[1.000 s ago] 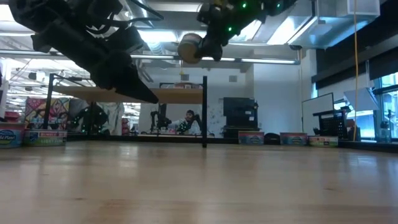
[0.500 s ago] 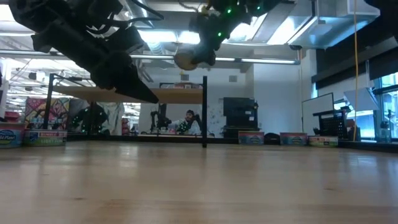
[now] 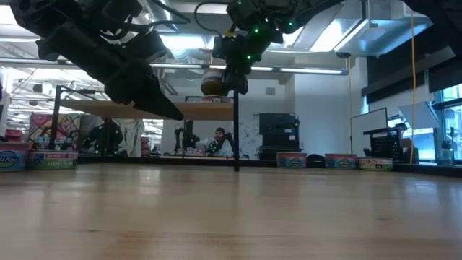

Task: Stack canned seafood by type on shelf
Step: Stack the blue tuna can on top of the blue tuna can on the shelf

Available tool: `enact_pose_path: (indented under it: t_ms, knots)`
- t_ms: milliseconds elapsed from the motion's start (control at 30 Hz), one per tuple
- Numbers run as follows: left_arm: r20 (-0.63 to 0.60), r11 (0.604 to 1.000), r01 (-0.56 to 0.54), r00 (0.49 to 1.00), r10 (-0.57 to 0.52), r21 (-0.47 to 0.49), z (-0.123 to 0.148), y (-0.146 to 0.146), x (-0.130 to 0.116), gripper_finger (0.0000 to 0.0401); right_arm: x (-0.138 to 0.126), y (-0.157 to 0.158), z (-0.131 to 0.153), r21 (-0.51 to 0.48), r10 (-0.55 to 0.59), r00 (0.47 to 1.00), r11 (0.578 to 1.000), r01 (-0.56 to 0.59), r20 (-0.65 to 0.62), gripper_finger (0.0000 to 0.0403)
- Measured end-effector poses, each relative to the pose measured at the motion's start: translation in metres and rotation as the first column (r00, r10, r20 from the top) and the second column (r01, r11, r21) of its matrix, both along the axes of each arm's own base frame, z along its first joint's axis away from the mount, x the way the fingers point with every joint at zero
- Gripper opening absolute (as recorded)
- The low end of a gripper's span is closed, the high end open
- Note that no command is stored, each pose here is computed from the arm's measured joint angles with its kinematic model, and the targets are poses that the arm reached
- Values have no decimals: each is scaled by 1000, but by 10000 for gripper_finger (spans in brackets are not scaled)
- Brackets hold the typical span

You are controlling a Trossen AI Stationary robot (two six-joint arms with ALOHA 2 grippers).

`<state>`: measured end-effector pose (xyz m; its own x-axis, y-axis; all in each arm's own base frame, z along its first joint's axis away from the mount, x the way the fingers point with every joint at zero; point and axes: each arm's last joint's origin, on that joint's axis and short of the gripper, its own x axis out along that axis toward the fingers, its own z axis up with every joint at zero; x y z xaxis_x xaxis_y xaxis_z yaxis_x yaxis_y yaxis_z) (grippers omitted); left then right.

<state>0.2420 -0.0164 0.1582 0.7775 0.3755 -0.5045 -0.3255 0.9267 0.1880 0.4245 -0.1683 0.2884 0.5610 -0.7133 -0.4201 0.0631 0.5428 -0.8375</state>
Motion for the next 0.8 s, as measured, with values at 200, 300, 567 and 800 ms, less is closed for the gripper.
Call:
enact_pose_path:
  t_ms: [200, 300, 567, 800]
  knots:
    - [0, 1000, 0, 1000, 0, -1, 0, 0, 0, 88, 0, -1, -1, 2, -2, 1000, 1000, 2, -8, 199]
    - [0, 1000, -1, 1000, 1, -1, 0, 0, 0, 88, 0, 0, -1, 5, 6, 1000, 1000, -6, -9, 238]
    - [-1, 1000, -1, 1000, 1, -1, 0, 0, 0, 88, 0, 0, -2, 12, 18, 1000, 1000, -18, -11, 323]
    - [-4, 1000, -1, 1000, 1, 0, -3, 0, -2, 88, 3, 7, -2, 14, 34, 999, 999, -34, -15, 311]
